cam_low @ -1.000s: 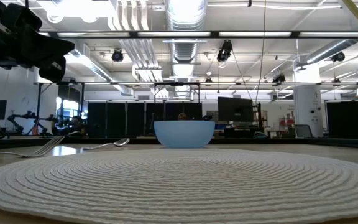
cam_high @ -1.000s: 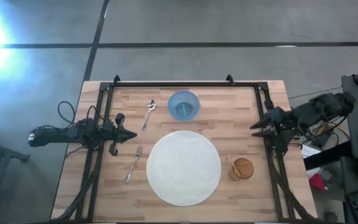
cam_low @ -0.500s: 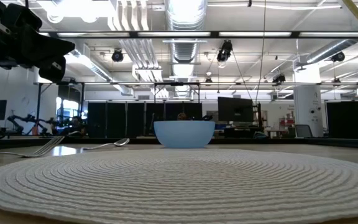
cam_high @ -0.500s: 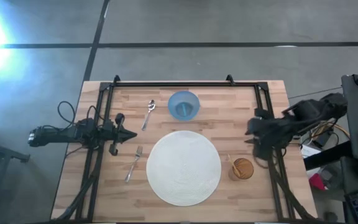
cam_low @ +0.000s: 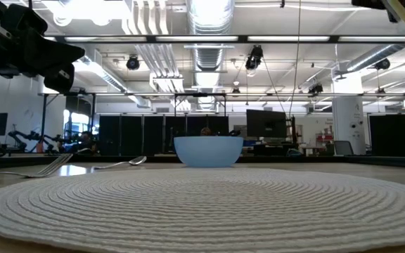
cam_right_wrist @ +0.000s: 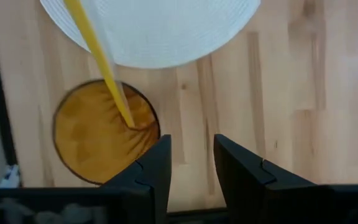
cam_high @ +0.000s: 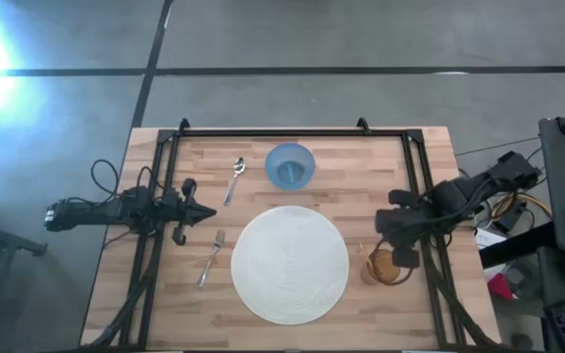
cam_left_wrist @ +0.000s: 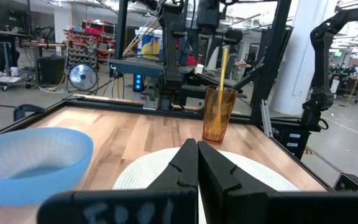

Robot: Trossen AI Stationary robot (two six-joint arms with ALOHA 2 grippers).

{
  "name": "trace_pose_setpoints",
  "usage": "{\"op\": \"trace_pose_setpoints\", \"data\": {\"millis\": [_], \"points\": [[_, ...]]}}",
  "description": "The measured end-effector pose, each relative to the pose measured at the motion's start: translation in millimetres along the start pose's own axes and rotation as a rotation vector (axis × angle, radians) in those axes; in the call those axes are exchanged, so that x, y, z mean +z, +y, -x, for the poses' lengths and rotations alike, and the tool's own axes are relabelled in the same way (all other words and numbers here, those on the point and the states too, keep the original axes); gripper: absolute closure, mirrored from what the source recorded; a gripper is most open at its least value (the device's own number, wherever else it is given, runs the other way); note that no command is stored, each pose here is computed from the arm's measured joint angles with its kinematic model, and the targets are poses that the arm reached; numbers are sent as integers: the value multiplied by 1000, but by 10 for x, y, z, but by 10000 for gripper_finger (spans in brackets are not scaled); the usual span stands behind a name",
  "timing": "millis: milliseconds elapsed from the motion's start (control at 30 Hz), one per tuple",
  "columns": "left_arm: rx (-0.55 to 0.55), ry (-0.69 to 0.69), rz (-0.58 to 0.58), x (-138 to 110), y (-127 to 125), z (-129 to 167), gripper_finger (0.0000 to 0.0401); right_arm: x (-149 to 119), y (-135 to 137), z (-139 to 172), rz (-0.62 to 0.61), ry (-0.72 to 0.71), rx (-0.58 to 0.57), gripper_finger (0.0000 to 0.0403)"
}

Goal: Pick & Place Utensil
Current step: Move the brown cup to the top right of the white mat

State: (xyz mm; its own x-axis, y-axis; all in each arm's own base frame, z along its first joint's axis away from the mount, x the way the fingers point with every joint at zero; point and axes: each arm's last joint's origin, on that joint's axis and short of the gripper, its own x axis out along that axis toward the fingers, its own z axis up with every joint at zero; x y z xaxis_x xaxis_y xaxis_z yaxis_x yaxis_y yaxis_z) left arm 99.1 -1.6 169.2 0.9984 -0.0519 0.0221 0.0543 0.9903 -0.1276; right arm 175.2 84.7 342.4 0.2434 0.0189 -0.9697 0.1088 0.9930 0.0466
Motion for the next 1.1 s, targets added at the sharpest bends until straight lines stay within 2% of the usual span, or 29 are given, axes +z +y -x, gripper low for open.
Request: {"op": "trace_pose_setpoints", "data": {"millis": [300, 800, 1100], "points": [[0, 0, 0, 0, 0, 0, 401, -143, 92, -230, 4, 28, 52, 277], [0, 0, 0, 0, 0, 0, 401, -190, 113, -522, -24, 63, 86, 244], [0, 0, 0, 0, 0, 0, 401, -215, 105, -613, -37, 76, 76, 255]]}}
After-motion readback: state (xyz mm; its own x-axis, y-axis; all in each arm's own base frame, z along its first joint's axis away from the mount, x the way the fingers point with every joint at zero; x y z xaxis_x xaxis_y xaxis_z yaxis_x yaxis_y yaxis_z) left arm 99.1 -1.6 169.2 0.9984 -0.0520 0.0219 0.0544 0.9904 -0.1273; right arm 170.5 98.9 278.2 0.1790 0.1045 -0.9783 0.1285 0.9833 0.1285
